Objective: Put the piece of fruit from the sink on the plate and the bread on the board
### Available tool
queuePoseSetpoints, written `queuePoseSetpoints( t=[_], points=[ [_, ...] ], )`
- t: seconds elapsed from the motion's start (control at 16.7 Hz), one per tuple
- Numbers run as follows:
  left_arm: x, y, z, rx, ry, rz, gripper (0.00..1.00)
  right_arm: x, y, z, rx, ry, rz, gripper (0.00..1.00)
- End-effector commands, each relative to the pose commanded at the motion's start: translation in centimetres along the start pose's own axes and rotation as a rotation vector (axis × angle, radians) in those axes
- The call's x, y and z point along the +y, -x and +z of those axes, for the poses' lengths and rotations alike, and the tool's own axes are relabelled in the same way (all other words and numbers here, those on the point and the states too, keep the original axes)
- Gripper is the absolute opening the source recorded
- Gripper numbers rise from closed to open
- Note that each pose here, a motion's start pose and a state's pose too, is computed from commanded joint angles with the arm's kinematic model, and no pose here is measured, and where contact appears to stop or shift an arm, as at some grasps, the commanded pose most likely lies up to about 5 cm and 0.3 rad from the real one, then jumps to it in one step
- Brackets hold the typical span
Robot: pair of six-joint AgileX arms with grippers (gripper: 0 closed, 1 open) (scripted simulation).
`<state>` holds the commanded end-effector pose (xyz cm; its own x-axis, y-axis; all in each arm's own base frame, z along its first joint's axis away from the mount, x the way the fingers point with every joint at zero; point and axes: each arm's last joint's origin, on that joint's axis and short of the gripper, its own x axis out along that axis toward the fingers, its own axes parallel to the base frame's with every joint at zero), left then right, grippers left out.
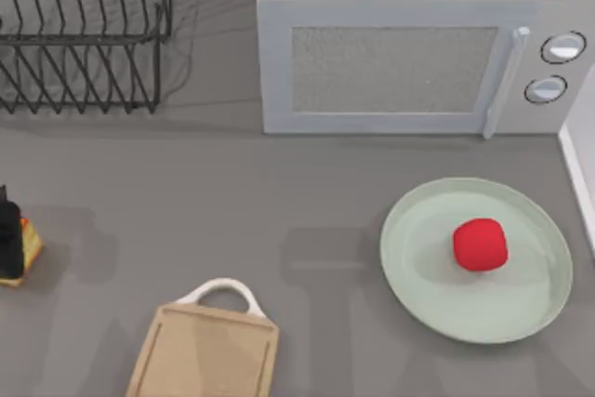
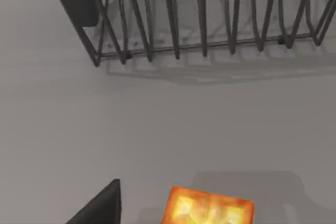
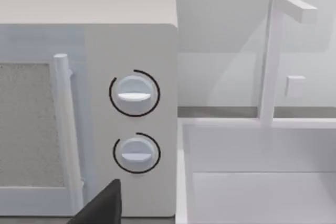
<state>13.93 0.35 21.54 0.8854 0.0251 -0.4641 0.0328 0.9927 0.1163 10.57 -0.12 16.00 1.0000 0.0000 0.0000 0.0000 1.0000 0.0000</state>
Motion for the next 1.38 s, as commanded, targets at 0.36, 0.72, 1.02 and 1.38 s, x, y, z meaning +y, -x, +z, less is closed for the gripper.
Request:
queuePoseSetpoints(
  t=[0.36, 0.72, 1.02, 1.38],
  points=[
    [1.4, -6.4, 4.7, 0.521, -0.104, -0.081, 1.00, 0.0, 0.0, 0.0, 0.000, 0.000, 0.000, 1.00],
    [2.5, -14.6, 5.1, 0.937, -0.165, -0.202, 1.00, 0.0, 0.0, 0.0, 0.000, 0.000, 0.000, 1.00],
    [2.8, -17.3, 4.6, 1.059, -0.179, -0.249, 1.00, 0.0, 0.0, 0.0, 0.000, 0.000, 0.000, 1.00],
    [2.6, -17.5, 4.1, 1.061, -0.181, -0.251, 1.00, 0.0, 0.0, 0.0, 0.000, 0.000, 0.000, 1.00]
  ],
)
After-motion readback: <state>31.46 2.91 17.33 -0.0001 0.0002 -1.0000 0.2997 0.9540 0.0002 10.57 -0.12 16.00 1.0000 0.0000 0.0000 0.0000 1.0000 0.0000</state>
